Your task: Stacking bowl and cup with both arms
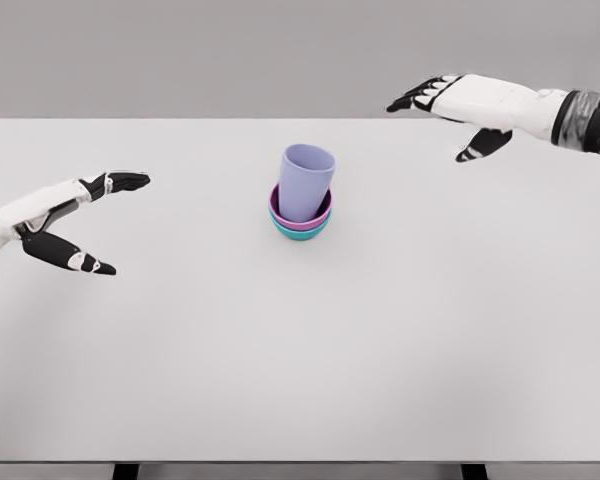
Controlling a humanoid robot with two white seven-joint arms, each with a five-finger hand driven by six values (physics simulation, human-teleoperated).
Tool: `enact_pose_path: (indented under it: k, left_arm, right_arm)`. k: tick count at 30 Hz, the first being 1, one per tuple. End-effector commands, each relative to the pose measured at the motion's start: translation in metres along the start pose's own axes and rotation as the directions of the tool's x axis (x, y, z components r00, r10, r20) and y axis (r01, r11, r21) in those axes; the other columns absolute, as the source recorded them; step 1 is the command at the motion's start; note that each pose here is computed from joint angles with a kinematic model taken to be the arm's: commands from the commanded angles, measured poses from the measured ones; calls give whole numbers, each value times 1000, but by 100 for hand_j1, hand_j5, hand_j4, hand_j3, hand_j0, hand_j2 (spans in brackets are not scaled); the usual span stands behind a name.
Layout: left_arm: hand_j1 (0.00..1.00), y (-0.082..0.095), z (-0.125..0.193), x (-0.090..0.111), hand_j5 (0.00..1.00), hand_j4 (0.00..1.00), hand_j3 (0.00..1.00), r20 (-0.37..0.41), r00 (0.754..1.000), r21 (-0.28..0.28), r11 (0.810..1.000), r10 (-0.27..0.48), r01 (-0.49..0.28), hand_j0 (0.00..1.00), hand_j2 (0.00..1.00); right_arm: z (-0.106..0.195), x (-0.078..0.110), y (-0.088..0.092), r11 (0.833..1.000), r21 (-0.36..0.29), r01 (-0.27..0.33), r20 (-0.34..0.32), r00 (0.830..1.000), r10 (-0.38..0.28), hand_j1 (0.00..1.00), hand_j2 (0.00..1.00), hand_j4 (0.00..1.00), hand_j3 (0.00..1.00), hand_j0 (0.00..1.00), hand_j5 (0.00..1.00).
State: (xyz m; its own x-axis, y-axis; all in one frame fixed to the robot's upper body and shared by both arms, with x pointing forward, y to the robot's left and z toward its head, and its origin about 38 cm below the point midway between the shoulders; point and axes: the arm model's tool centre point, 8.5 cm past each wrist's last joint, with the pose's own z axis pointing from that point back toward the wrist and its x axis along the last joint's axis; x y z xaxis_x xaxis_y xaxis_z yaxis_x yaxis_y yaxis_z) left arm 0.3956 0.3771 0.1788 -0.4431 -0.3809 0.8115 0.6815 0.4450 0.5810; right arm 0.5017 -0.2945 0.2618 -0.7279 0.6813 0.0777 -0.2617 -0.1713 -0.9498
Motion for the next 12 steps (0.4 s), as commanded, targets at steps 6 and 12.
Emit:
enact_pose_path:
  k: [6, 12]
  left_arm:
    - [100, 17, 15, -6, 100, 100, 100, -27, 1000, 68, 998, 4, -2, 100, 100]
    - [100, 18, 17, -11, 100, 100, 100, -48, 999, 69, 998, 1, 2, 100, 100]
  right_arm:
    - [39, -25, 18, 998, 39, 41, -71, 997, -38, 100, 100, 100, 100, 100, 100]
    - [38, -24, 21, 998, 46, 43, -70, 997, -40, 100, 100, 100, 100, 100, 100]
